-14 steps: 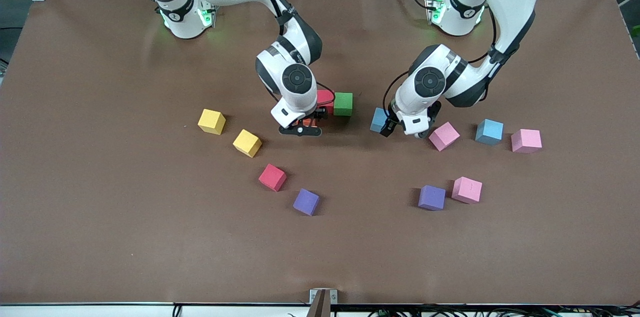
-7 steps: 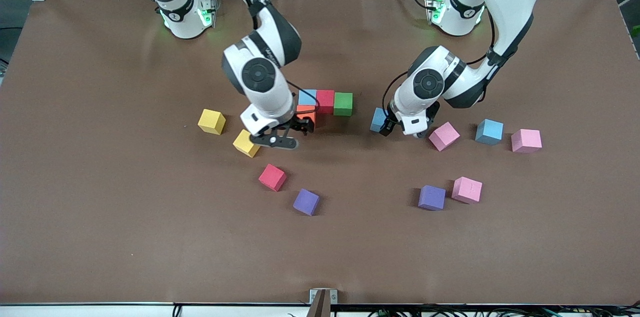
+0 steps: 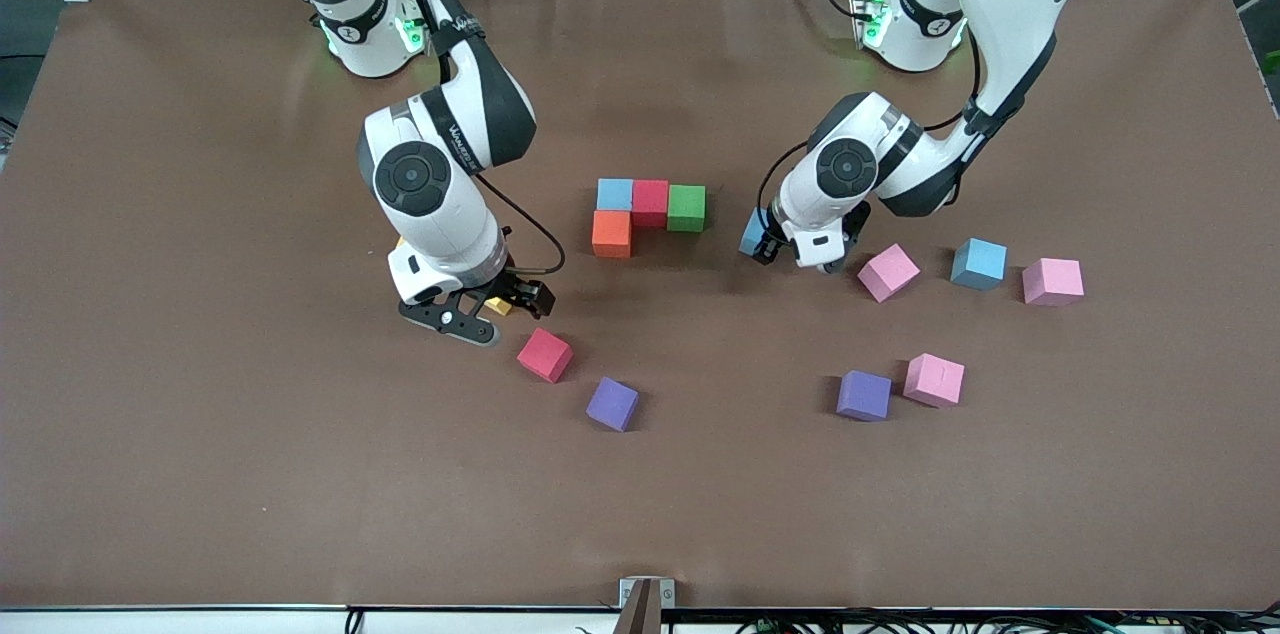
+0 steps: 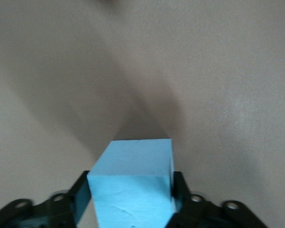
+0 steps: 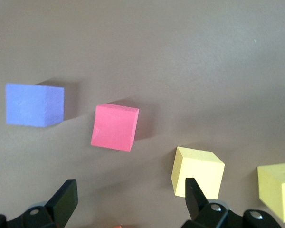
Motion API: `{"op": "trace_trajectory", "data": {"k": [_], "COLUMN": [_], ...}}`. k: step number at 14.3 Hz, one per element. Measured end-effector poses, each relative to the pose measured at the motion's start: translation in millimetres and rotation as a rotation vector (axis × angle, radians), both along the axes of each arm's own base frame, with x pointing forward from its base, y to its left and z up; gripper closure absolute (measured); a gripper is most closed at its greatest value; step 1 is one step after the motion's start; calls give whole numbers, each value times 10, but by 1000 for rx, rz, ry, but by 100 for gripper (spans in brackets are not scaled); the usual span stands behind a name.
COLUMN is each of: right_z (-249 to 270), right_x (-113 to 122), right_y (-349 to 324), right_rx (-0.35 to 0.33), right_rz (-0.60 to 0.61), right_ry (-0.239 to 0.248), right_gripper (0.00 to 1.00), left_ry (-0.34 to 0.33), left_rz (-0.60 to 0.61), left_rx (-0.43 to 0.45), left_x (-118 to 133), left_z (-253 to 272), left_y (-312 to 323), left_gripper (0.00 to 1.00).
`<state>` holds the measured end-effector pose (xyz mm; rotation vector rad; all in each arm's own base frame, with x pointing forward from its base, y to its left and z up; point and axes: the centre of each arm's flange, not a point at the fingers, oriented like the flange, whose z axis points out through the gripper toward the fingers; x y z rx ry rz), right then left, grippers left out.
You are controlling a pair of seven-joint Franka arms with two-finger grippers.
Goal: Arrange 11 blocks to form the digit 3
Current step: 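Grasp the red block with the right gripper while the left gripper lifts cyan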
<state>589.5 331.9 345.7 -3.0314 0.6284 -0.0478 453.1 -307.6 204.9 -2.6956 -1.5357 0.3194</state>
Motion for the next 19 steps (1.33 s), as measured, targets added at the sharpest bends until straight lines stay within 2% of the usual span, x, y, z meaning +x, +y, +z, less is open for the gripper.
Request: {"op": "trace_trajectory", "data": {"k": [1, 3, 6, 8, 13, 19], "right_z": [-75, -294, -723, -910, -993, -1112], "right_x": [44, 224, 470, 563, 619, 589], "right_y": [14, 40, 15, 53, 308, 357], "right_rx": [-3, -17, -34, -41, -25, -35], "right_rz": [-68, -173, -253, -273, -278, -270], "right_ry": [1, -2, 3, 3, -13, 0], "right_gripper": [0, 0, 0, 0, 0, 0], "left_ry": [0, -7, -32, -60, -42, -43], "left_rz": [0, 1, 13, 0, -102, -87], "left_rx": [-1, -5, -27, -55, -60, -70], "left_x": [2, 32, 190, 396, 882, 1197], "left_z": [2, 28, 129, 247, 512, 730], "left_y": [-5, -16, -60, -84, -14, 28], "left_gripper": [32, 41, 44, 45, 45, 45]}}
